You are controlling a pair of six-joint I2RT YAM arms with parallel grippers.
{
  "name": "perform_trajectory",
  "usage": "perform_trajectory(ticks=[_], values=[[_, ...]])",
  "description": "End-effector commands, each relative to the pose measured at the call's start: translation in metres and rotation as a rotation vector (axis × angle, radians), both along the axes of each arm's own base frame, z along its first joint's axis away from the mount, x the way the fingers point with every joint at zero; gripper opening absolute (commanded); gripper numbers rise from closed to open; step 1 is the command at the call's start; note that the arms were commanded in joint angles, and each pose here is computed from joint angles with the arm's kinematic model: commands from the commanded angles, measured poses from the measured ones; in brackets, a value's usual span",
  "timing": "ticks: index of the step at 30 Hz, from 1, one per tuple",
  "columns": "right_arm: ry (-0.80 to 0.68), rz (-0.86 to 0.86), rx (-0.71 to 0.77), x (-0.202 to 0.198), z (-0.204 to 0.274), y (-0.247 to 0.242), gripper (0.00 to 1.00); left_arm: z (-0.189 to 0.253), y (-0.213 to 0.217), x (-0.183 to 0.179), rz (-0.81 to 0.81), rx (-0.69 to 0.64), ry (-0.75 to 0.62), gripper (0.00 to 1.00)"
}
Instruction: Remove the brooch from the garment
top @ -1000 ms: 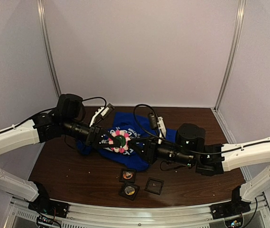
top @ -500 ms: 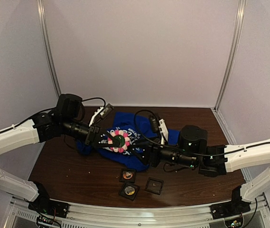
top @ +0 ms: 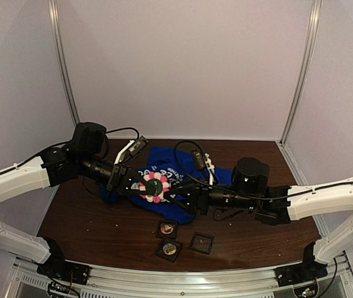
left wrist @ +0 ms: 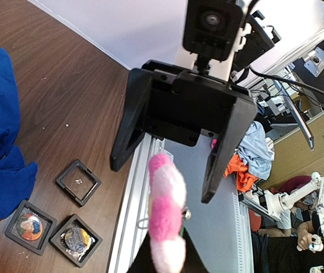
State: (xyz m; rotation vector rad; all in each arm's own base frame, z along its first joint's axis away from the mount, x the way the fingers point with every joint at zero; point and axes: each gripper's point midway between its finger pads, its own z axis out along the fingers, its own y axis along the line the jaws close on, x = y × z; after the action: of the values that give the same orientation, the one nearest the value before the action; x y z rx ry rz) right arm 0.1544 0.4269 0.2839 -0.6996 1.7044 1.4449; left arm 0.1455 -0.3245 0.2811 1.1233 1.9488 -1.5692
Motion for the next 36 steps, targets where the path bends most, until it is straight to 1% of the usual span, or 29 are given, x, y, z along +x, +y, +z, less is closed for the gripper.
perform_trajectory(ticks=[1,8,21,31,36], values=[[0.045,0.082,0.057,-0.006,0.016,0.011,0.59,0.019,-0.001,-0.009,-0.052,-0.061,-0.054,0.0],[0.081,0.115,0.098,-0.006,0.02,0.019,0.45,0.017,-0.002,-0.013,-0.064,-0.055,-0.05,0.0],[0.105,0.138,0.104,-0.006,0.019,0.028,0.28,0.016,-0.003,-0.013,-0.064,-0.053,-0.049,0.0],[0.123,0.158,0.133,-0.007,0.022,0.025,0.22,0.017,-0.002,-0.014,-0.071,-0.058,-0.048,0.0],[0.129,0.157,0.13,-0.005,0.02,0.025,0.16,0.018,-0.002,-0.015,-0.075,-0.063,-0.051,0.0]])
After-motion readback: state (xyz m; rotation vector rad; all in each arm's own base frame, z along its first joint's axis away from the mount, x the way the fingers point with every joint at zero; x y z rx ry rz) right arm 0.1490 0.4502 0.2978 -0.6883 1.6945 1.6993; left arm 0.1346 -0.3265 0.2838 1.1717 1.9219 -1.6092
